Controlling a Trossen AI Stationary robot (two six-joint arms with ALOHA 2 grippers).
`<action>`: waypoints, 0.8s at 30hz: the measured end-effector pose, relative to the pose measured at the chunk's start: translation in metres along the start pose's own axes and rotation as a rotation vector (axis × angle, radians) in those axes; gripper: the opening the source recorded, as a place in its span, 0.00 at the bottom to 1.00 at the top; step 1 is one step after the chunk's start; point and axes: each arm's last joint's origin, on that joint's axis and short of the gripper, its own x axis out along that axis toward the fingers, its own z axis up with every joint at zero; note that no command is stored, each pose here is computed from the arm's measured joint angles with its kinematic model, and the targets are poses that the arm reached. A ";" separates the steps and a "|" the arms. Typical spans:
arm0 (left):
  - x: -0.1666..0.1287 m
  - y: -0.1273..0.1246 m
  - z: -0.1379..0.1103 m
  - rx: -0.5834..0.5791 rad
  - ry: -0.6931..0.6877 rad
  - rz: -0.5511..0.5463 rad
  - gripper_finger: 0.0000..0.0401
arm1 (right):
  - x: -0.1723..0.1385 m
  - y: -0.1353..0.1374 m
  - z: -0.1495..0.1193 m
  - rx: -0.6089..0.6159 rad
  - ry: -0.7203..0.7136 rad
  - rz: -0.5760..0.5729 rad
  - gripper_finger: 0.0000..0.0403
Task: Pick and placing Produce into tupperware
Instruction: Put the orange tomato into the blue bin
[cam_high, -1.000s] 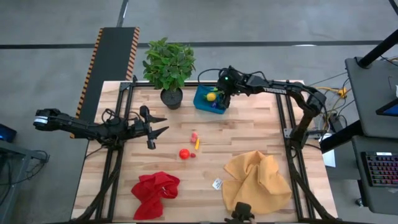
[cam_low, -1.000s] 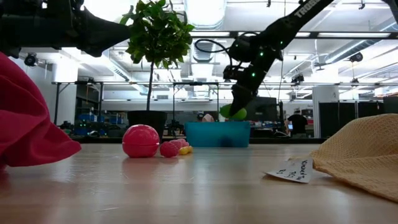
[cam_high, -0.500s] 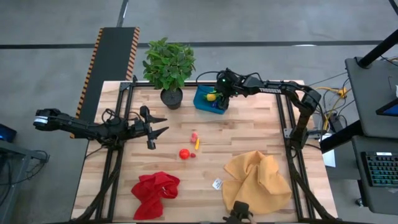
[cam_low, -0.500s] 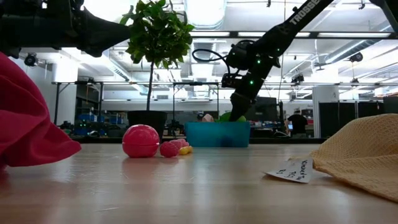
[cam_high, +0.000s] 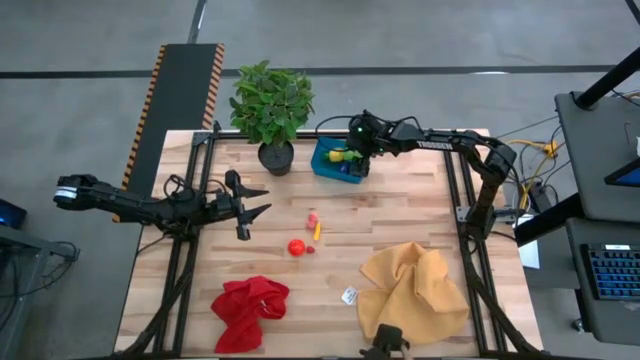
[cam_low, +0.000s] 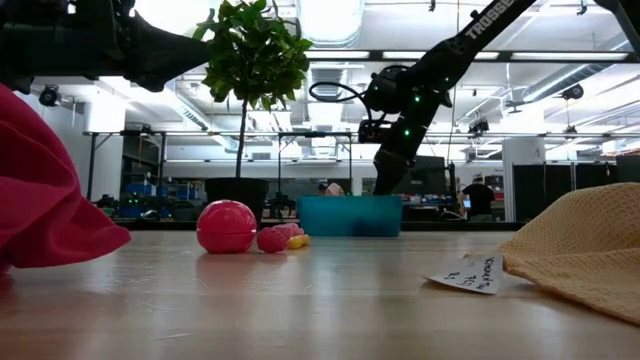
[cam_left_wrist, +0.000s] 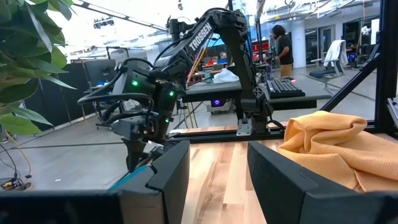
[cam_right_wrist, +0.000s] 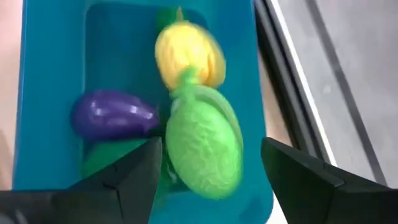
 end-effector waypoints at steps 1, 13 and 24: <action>0.000 0.000 0.000 0.000 0.000 0.000 0.37 | -0.002 0.000 0.000 -0.002 0.011 0.004 0.66; 0.000 0.000 0.000 0.000 0.000 -0.001 0.37 | -0.111 -0.003 0.010 0.080 -0.279 0.131 0.59; 0.000 0.000 0.000 0.000 0.000 -0.001 0.37 | -0.234 0.038 -0.033 0.011 -0.798 0.295 0.58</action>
